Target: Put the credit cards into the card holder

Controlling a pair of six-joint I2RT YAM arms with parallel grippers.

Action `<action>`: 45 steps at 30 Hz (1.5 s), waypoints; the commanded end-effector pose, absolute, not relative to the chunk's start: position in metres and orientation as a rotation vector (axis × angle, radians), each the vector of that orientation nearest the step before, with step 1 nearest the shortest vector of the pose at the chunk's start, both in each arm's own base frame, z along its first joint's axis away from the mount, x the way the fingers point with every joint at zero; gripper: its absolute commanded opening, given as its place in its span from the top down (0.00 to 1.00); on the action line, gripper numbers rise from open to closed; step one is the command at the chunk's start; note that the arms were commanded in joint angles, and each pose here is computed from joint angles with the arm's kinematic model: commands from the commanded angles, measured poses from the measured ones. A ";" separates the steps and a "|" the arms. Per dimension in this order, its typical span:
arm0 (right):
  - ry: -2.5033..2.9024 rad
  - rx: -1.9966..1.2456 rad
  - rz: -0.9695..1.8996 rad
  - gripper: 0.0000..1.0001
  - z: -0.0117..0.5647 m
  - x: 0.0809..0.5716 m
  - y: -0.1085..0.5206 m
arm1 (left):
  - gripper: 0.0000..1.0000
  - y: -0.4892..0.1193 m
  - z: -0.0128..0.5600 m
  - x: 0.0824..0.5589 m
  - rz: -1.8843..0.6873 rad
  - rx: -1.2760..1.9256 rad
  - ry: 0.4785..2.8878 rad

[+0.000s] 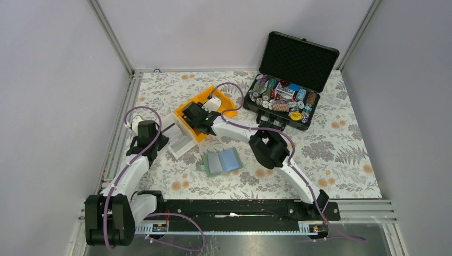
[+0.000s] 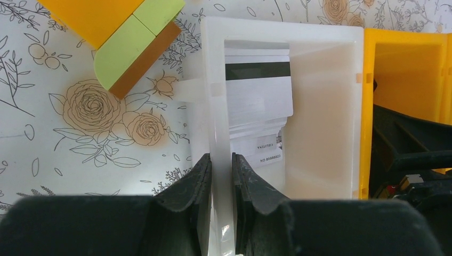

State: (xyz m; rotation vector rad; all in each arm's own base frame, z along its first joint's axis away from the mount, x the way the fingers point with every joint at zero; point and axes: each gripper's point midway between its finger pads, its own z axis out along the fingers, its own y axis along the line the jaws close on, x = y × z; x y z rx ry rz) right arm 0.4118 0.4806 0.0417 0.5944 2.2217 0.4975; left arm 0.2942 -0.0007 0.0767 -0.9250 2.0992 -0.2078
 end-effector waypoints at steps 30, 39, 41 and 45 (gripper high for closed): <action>2.134 0.671 0.588 1.00 0.050 0.406 0.441 | 0.85 0.008 0.126 0.318 -0.224 -0.873 1.916; 2.071 0.638 0.694 1.00 0.072 0.401 0.438 | 0.85 0.014 0.133 0.316 -0.197 -0.879 1.894; 2.072 0.598 0.719 1.00 0.075 0.399 0.441 | 0.85 0.014 0.134 0.316 -0.194 -0.878 1.894; 2.074 0.499 0.700 1.00 0.085 0.397 0.441 | 0.84 0.018 0.137 0.315 -0.164 -0.873 1.894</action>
